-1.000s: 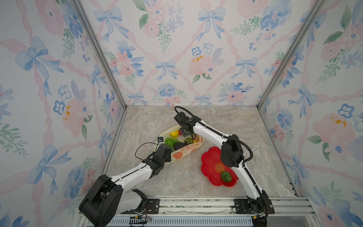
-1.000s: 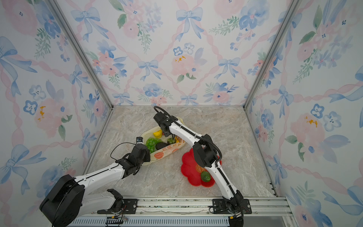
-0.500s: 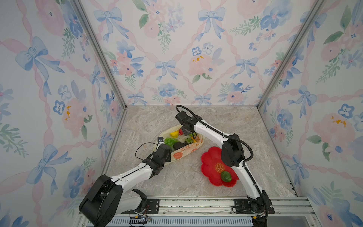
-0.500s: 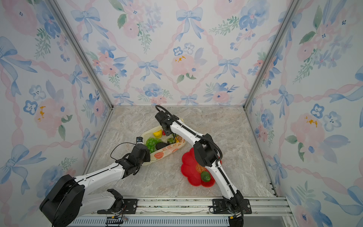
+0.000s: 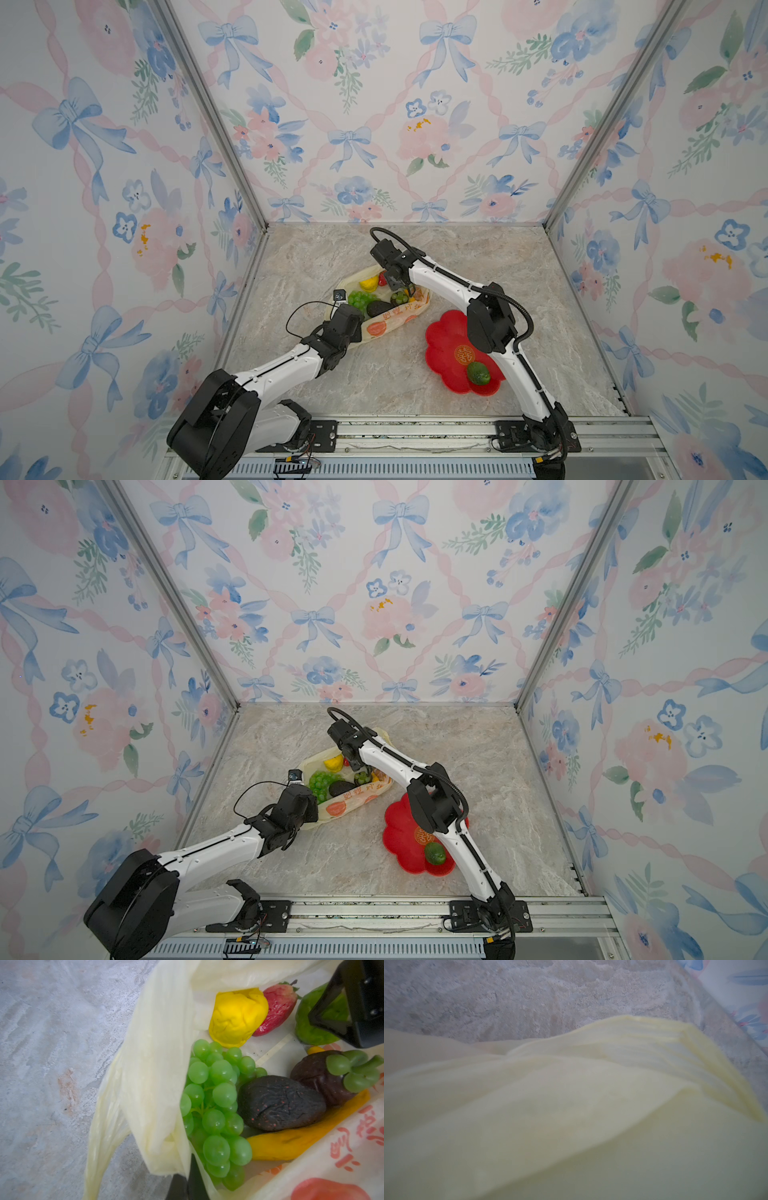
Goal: Take fruits out of the plastic bag
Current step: Pick up the fruit from the plastic bag.
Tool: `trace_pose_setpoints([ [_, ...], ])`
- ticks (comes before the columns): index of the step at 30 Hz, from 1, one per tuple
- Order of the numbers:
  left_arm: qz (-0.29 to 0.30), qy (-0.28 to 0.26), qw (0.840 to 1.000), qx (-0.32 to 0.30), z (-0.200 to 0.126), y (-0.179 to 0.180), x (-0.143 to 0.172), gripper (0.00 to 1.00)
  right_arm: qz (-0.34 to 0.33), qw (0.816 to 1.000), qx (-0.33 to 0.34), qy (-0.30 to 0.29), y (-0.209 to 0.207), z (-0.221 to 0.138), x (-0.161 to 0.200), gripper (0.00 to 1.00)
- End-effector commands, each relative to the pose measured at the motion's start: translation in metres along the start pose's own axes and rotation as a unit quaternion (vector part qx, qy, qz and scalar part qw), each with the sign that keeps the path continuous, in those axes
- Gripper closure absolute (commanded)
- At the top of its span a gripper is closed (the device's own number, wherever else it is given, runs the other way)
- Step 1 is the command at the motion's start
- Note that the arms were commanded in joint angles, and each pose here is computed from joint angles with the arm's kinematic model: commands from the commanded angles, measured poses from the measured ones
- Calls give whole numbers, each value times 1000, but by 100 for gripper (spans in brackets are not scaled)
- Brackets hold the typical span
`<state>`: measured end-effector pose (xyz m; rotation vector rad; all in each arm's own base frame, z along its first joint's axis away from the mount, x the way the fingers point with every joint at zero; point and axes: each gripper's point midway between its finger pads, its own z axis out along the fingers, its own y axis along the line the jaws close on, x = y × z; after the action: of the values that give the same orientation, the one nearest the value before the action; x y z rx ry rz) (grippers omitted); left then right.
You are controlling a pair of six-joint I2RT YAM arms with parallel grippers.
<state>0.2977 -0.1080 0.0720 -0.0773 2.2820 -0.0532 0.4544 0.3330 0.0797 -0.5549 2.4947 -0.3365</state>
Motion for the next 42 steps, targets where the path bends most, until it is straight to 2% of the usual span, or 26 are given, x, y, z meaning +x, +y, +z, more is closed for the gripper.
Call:
trace_pose_setpoints([
  [1,12,1,1000,4,0,-3,1,100,-8,1000,1,7,5,6,6,28],
  [12,13,1,1000,3,1,-2,2,100,15,999,-15,29,6,28,12,25],
  [19,13,2,1000,3,1,-2,1,100,37,998,-42,30,8,31,9,28],
  [25,13,1,1000,3,1,-3,1,100,49,997,-51,35,12,39,9,20],
  [29,13,1,1000,3,1,-2,1,100,56,996,-56,35,11,41,7,23],
  [33,14,2,1000,3,1,-3,1,100,58,996,-67,30,11,30,4,35],
  [42,15,4,1000,2,2,-2,3,100,86,990,-110,10,2,-21,-1,38],
])
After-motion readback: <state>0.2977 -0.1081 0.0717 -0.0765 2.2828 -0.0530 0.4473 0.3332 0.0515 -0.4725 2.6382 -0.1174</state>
